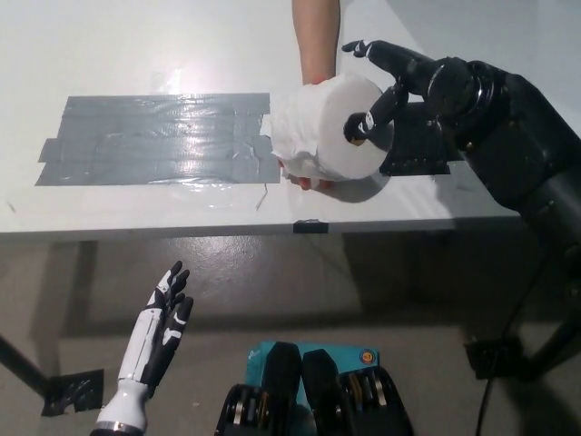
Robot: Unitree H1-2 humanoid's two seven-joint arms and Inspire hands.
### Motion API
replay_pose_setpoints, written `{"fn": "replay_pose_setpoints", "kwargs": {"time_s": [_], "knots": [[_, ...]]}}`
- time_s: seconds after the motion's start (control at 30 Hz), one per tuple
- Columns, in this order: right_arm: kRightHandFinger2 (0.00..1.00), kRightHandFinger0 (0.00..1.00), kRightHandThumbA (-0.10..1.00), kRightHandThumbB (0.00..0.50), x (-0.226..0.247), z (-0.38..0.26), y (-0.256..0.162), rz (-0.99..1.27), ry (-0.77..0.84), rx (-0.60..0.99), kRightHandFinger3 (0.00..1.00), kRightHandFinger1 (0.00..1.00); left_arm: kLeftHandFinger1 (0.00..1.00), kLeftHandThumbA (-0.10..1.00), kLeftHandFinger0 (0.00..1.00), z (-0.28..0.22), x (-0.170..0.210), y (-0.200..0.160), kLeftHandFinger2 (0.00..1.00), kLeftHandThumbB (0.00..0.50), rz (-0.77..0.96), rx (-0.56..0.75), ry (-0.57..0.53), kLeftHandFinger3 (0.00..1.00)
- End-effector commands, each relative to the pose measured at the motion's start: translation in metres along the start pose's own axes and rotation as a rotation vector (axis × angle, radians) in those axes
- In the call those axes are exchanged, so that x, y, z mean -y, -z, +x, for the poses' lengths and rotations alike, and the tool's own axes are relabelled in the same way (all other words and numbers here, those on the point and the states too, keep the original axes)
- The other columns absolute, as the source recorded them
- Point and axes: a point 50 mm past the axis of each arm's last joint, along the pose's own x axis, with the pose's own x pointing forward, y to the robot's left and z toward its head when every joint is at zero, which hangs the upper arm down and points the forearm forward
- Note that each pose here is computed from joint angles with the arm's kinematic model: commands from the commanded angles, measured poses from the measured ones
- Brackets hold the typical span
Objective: A person hands over a roll of toilet paper to the robot , and the robot inserts its right thumb into the hole in the centre to grab the roll, and then places it on the balck area on the desk.
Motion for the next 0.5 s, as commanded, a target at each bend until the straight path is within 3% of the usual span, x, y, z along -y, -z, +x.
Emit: {"fn": "replay_pose_setpoints", "kwargs": {"time_s": [0.0, 0.1, 0.23, 0.3, 0.47], "knots": [[1.0, 1.0, 1.0, 0.493, 0.029, -0.002, -0.022, -0.056, 0.114, 0.07, 1.0, 1.0, 1.0, 0.94, 1.0, 0.007, -0.006, -0.011, 1.0, 0.125, 0.016, 0.068, -0.007, 1.0], [1.0, 1.0, 1.0, 0.49, 0.027, -0.001, -0.021, -0.028, 0.134, 0.074, 1.0, 1.0, 1.0, 0.94, 1.0, 0.007, -0.006, -0.012, 1.0, 0.126, 0.014, 0.071, -0.006, 1.0], [1.0, 1.0, 1.0, 0.407, 0.023, 0.002, -0.024, 0.014, 0.192, 0.092, 1.0, 1.0, 1.0, 0.95, 1.0, 0.007, -0.006, -0.013, 1.0, 0.12, 0.027, 0.082, -0.004, 1.0], [1.0, 1.0, 1.0, 0.388, 0.021, 0.003, -0.024, 0.03, 0.223, 0.106, 1.0, 1.0, 1.0, 0.94, 1.0, 0.009, -0.006, -0.013, 1.0, 0.112, 0.023, 0.083, -0.003, 1.0], [1.0, 1.0, 1.0, 0.377, 0.015, 0.005, -0.03, 0.077, 0.274, 0.141, 1.0, 1.0, 1.0, 0.94, 1.0, 0.011, -0.006, -0.015, 1.0, 0.099, 0.037, 0.088, 0.001, 1.0]]}}
